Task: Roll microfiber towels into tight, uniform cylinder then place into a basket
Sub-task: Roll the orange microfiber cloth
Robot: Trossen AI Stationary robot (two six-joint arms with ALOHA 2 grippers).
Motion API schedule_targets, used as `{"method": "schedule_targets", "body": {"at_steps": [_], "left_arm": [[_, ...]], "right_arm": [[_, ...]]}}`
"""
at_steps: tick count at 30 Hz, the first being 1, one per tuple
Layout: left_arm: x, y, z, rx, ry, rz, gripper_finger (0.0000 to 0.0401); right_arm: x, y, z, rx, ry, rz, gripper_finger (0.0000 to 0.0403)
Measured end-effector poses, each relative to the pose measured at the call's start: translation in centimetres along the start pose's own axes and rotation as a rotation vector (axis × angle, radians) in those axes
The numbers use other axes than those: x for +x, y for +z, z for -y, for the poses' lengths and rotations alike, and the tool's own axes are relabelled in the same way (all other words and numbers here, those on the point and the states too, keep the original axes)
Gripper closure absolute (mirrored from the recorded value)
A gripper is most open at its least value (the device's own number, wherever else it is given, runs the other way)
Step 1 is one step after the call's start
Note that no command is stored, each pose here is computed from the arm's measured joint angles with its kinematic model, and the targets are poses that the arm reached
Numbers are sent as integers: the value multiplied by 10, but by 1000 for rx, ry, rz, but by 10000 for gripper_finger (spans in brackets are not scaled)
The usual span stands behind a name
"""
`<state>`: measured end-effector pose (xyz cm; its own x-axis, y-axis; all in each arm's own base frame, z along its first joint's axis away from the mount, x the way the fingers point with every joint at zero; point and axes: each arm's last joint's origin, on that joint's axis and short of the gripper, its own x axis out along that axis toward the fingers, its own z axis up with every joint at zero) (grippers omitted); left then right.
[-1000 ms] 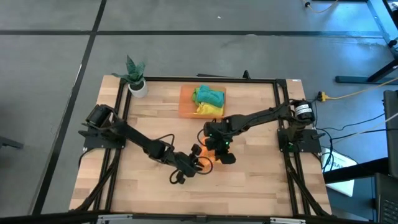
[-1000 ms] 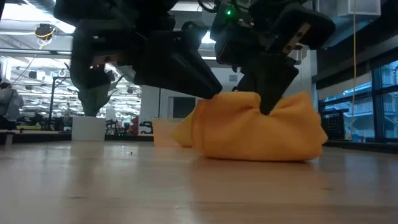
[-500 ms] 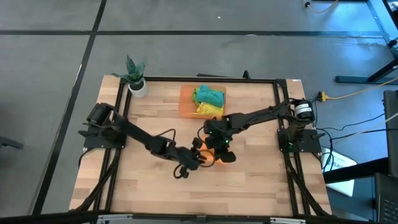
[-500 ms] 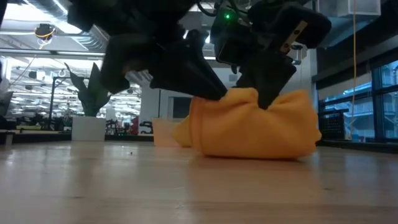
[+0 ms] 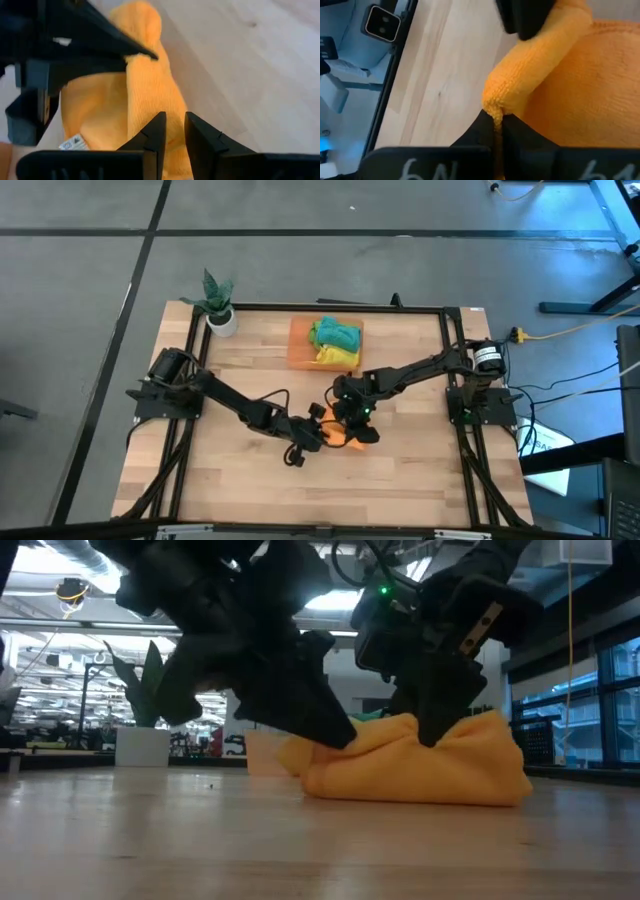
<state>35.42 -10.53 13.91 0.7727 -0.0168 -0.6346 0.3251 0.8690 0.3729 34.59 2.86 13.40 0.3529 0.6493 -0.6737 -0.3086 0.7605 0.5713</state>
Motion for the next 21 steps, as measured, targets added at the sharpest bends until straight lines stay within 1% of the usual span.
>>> {"method": "schedule_targets", "body": {"at_steps": [7,10,15,17,21], "left_arm": [[6,-6,-12,-100,14,-12,341],[12,-13,-13,-109,0,-39,341],[25,-22,-12,-118,-6,-47,341],[26,-23,-12,-115,-6,-44,341],[26,-24,-12,-118,-15,-46,341]], "right_arm": [[7,-12,8,36,-66,17,392],[8,-17,10,52,-116,9,392],[8,-16,11,60,-145,16,392],[8,-16,11,53,-156,23,385],[8,-15,11,37,-157,25,359]]}}
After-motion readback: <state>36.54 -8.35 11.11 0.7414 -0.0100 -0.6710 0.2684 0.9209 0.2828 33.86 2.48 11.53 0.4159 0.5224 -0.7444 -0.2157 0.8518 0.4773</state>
